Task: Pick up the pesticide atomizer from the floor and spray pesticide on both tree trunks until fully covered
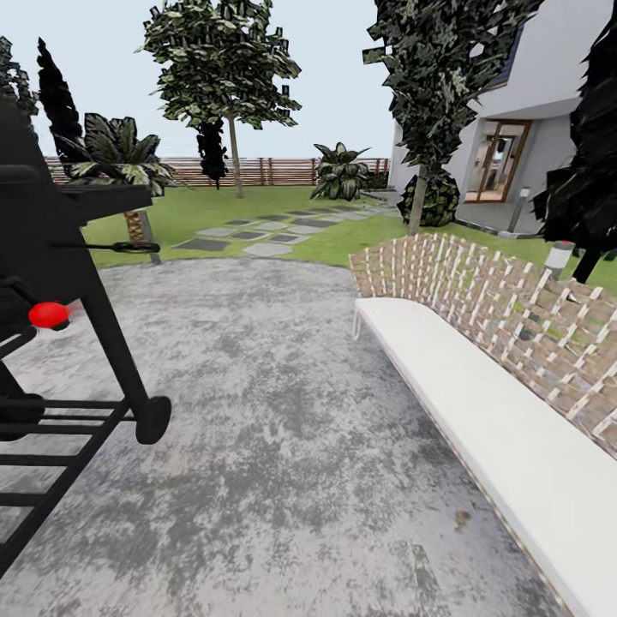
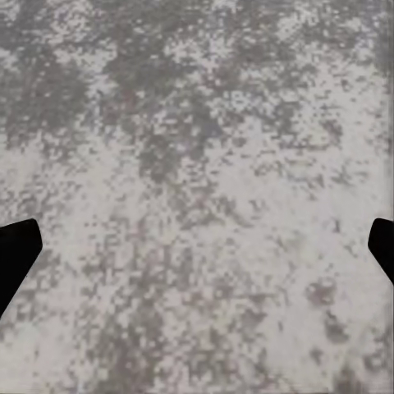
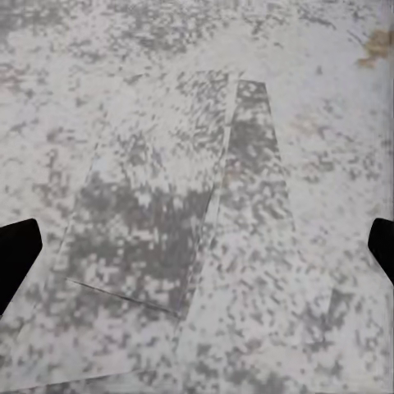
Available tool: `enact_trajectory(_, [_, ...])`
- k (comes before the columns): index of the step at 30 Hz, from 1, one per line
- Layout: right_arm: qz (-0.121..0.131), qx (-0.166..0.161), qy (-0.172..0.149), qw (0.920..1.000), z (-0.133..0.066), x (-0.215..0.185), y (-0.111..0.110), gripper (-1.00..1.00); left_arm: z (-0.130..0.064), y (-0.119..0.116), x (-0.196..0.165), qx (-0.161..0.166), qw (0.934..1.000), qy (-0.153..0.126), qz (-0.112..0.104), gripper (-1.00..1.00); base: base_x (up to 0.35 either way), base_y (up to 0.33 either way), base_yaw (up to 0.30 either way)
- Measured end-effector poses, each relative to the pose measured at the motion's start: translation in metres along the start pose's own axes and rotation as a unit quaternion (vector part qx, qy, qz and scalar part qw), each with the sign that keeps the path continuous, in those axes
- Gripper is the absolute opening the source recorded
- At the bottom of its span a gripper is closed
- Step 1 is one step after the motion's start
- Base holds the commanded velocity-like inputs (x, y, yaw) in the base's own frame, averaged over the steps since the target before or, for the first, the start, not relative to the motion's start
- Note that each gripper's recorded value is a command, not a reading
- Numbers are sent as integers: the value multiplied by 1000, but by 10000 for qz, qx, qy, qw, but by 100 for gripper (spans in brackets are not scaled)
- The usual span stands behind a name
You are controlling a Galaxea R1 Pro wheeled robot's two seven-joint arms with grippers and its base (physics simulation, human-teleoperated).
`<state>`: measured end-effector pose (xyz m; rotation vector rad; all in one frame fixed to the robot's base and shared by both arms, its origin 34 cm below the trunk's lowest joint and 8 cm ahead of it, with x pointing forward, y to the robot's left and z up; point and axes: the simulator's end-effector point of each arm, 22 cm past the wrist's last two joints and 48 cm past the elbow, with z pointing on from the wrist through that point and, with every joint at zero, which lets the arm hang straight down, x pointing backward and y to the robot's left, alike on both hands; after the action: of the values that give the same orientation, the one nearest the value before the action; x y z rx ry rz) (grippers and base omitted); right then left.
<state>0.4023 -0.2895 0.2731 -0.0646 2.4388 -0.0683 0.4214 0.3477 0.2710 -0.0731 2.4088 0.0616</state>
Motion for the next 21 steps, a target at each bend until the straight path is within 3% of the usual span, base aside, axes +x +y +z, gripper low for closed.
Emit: enact_trajectory(21, [5, 9, 7, 10000, 0, 1, 0, 100, 0, 0, 0, 0, 10000, 0, 0, 100, 339, -79, 56])
